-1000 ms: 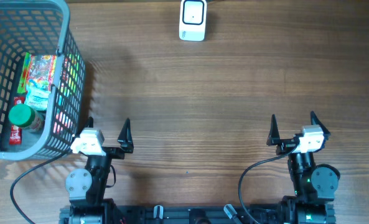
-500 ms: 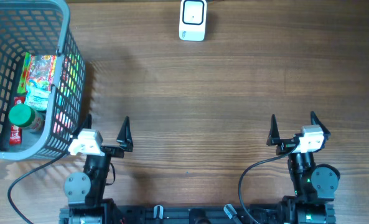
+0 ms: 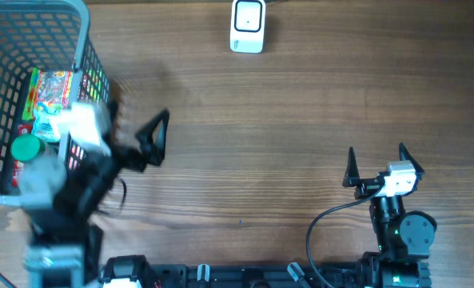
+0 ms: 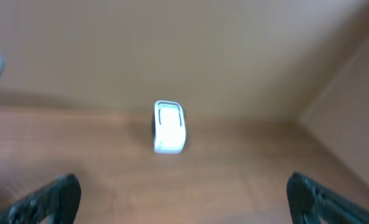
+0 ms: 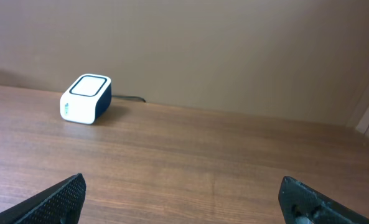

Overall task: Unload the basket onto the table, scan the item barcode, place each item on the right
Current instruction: 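Reach the left gripper into the basket and grasp the green-capped jar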

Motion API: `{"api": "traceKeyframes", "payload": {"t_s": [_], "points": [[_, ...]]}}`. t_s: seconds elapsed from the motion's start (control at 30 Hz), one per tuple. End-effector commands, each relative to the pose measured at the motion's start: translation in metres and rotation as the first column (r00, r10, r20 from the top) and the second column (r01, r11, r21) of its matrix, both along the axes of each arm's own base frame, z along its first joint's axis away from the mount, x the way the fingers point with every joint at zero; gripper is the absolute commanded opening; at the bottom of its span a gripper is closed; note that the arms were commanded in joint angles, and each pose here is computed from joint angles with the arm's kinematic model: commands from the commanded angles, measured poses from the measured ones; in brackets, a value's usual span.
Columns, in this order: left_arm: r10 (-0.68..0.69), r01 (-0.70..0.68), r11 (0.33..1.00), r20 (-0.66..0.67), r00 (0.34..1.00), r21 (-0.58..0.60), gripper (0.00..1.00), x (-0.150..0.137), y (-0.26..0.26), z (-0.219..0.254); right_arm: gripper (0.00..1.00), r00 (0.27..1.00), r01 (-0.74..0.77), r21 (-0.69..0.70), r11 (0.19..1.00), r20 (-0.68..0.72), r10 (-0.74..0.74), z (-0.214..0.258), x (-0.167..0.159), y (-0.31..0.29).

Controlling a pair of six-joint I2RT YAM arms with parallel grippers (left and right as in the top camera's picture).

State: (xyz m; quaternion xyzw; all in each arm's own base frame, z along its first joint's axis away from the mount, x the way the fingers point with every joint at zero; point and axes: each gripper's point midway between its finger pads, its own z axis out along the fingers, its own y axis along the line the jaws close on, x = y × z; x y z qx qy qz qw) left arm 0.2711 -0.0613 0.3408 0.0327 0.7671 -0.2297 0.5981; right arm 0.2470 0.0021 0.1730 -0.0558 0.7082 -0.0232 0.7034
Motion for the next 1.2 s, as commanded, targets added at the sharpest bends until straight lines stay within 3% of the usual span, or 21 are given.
{"api": "traceKeyframes", "payload": {"t_s": [0.0,0.13,0.2,0.27,0.3,0.33,0.4,0.43,0.57,0.6,0.67,0.73,0.93,1.17], "points": [[-0.124,0.125,0.989,-0.014,0.992,0.074,1.00,0.003,-0.016,0.062,1.00,1.000,0.014,0.007,1.000,0.012,-0.014,0.003,0.000,-0.002],[-0.103,0.103,0.991,0.004,0.995,0.080,1.00,0.011,-0.012,0.098,1.00,1.000,0.014,0.007,1.000,0.012,-0.014,0.003,0.000,-0.002],[0.043,-0.045,0.997,0.028,0.999,0.058,1.00,0.016,0.012,0.123,1.00,1.000,0.014,0.007,1.000,0.012,-0.014,0.003,0.000,-0.002],[0.351,-0.351,0.936,0.007,0.936,0.037,1.00,0.018,0.069,0.149,1.00,1.000,0.014,0.007,1.000,0.012,-0.014,0.003,0.000,-0.002],[0.466,-0.465,0.884,-0.021,0.884,0.040,1.00,0.015,0.093,0.153,1.00,1.000,0.014,0.008,1.000,0.012,-0.014,0.003,0.000,-0.002],[0.623,-0.621,0.782,-0.079,0.778,0.054,1.00,0.009,0.129,0.152,1.00,1.000,0.014,0.007,1.000,0.012,-0.014,0.003,0.000,-0.002],[0.770,-0.770,0.633,-0.166,0.616,0.080,1.00,-0.002,0.172,0.141,1.00,1.000,0.014,0.007,1.000,0.012,-0.014,0.003,0.000,-0.002],[0.835,-0.846,0.527,-0.241,0.495,0.085,1.00,-0.009,0.200,0.127,1.00,1.000,0.014,0.007,1.000,0.012,-0.014,0.003,0.000,-0.002],[0.842,-0.962,0.273,-0.492,0.223,0.031,1.00,-0.026,0.254,0.073,1.00,1.000,0.014,0.007,1.000,0.012,-0.014,0.003,0.000,-0.002],[0.820,-0.981,0.192,-0.555,0.139,0.038,1.00,-0.032,0.269,0.055,1.00,1.000,0.014,0.008,1.000,0.012,-0.014,0.003,0.000,-0.002],[0.763,-0.992,0.099,-0.646,0.021,0.084,1.00,-0.036,0.288,0.021,1.00,1.000,0.013,0.008,1.000,0.012,-0.013,0.003,0.000,-0.002],[0.718,-0.983,0.085,-0.694,-0.053,0.163,0.99,-0.029,0.302,-0.016,1.00,1.000,0.014,0.007,1.000,0.012,-0.014,0.003,0.000,-0.002],[0.651,-0.951,0.086,-0.739,-0.173,0.298,0.99,-0.008,0.327,-0.098,1.00,1.000,0.014,0.007,1.000,0.012,-0.014,0.003,0.000,-0.002],[0.617,-0.923,0.117,-0.755,-0.222,0.367,1.00,-0.003,0.331,-0.183,1.00,1.000,0.014,0.007,1.000,0.012,-0.014,0.003,0.000,-0.002]]}}
